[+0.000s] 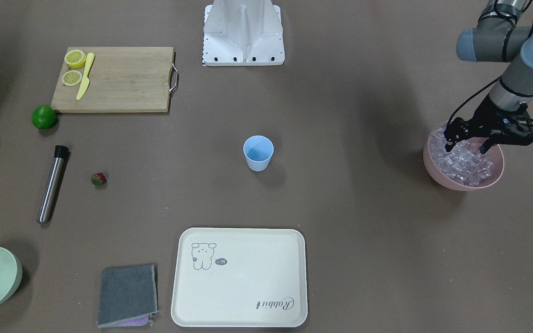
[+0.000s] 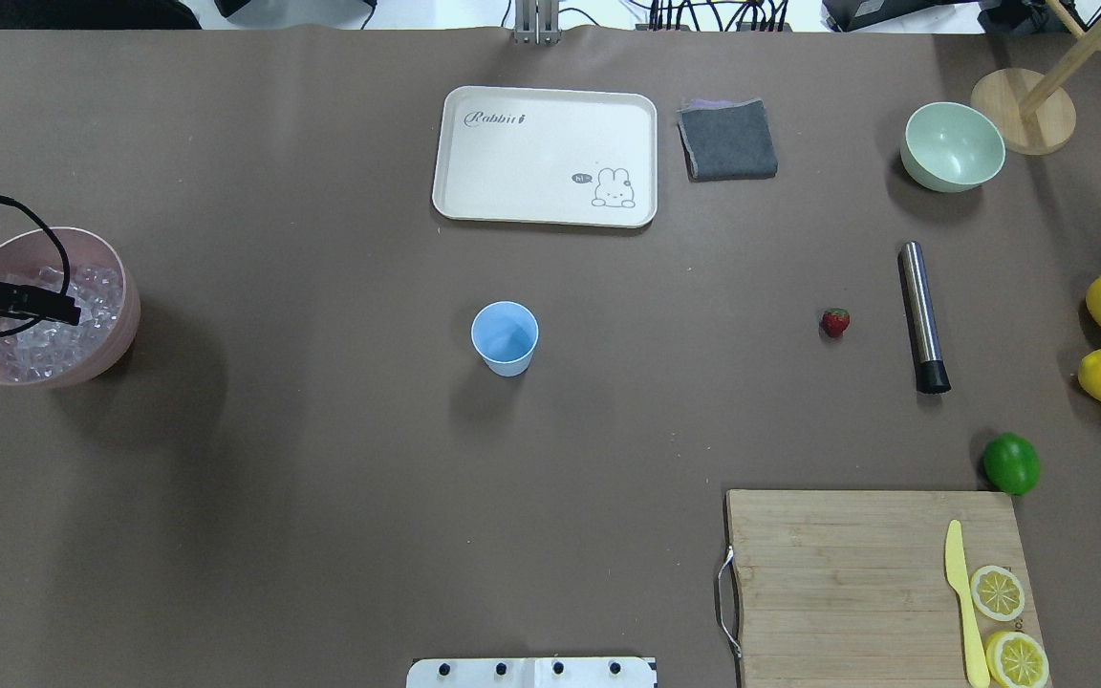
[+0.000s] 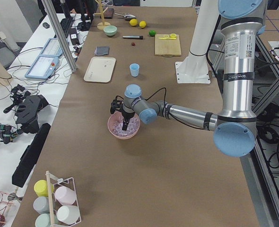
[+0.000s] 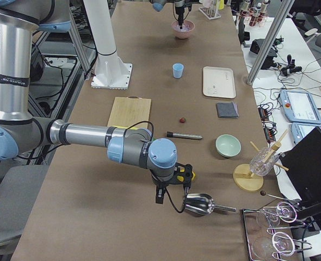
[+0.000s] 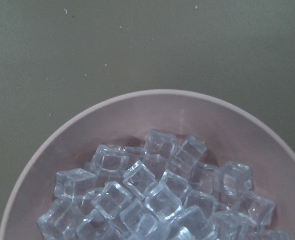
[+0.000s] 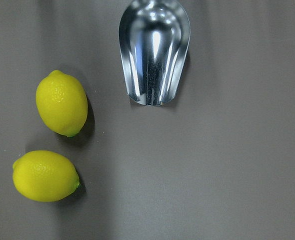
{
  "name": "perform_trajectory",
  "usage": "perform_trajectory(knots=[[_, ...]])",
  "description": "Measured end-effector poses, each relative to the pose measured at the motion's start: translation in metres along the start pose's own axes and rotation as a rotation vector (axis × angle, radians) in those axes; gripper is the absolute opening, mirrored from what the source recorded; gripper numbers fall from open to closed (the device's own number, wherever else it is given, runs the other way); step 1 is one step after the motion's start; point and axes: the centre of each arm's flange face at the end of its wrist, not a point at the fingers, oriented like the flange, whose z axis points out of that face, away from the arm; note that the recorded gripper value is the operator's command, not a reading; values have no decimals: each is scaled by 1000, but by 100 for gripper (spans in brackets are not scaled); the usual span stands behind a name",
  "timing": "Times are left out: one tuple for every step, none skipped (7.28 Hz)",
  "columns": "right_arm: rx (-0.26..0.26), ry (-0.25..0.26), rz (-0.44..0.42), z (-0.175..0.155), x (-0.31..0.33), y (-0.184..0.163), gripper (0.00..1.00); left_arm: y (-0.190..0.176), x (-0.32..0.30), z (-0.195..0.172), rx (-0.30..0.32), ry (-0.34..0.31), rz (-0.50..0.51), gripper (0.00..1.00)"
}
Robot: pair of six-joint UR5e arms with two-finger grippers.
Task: Mash ice and strawberries in cup
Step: 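Grasp an ice cube with the left gripper and lift it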
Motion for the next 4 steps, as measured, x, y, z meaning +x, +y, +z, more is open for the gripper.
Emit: perform_trajectory(knots=[[-1, 0, 1, 1, 0, 1, 100, 2, -1, 1, 0, -5, 0, 98], [-2, -1, 2, 1, 1, 1, 100, 2, -2, 1, 4, -12, 1, 98], [-3, -1, 3, 1, 1, 1, 100, 2, -2, 2, 11, -20, 3, 98], [-3, 0, 3, 2, 1, 0, 100, 2, 0, 3, 12, -22, 7, 98]])
